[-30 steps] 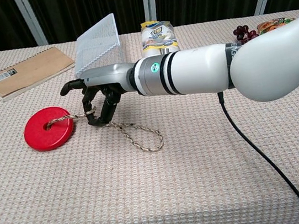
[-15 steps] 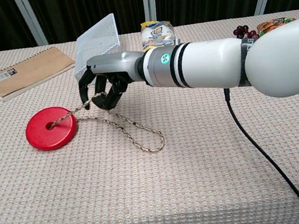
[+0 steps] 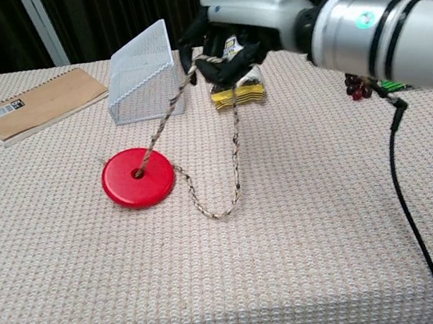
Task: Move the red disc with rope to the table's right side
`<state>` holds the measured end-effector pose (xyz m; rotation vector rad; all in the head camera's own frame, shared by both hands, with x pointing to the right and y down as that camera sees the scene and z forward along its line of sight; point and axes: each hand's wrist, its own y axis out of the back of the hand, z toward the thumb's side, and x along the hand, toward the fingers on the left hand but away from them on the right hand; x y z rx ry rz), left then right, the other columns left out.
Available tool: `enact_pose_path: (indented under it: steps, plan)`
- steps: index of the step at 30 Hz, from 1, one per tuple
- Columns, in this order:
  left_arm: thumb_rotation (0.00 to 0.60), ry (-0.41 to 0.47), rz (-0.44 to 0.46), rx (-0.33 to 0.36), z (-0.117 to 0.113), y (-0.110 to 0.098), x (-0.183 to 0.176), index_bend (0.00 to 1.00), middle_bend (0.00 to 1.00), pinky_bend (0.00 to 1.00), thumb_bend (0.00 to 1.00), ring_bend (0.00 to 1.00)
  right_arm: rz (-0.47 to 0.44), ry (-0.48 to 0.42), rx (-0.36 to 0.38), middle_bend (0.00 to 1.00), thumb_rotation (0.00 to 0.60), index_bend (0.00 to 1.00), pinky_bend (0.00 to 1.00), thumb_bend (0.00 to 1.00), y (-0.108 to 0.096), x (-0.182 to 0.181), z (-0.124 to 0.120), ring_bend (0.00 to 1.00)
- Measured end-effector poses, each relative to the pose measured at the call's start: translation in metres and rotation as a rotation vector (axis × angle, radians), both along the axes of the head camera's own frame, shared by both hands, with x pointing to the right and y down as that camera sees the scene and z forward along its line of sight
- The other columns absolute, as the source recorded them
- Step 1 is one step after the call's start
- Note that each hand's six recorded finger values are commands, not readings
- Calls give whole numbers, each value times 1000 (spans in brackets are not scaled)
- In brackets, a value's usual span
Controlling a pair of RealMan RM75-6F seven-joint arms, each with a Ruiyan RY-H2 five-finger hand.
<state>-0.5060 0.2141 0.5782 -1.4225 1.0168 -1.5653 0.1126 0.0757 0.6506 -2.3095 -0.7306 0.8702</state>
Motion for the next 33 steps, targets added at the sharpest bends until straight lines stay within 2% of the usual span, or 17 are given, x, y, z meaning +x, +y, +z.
enact_pose_path:
  steps: [10,20,24,33]
  plan:
    - [600,14,23,-18,9,-2,14,146,162,176,146,80,198,90,68,952,600,975,0,586,4,124,-34,427]
    - [600,20,46,-32,15,-3,24,146,162,176,146,80,418,167,78,954,600,980,0,590,33,241,-56,427]
    - [600,18,56,-30,15,-4,28,146,162,176,146,81,478,210,71,954,600,981,0,591,41,277,-57,427]
    - [600,8,62,-30,12,-5,32,146,162,176,146,80,596,234,71,954,600,981,0,595,48,327,-59,427]
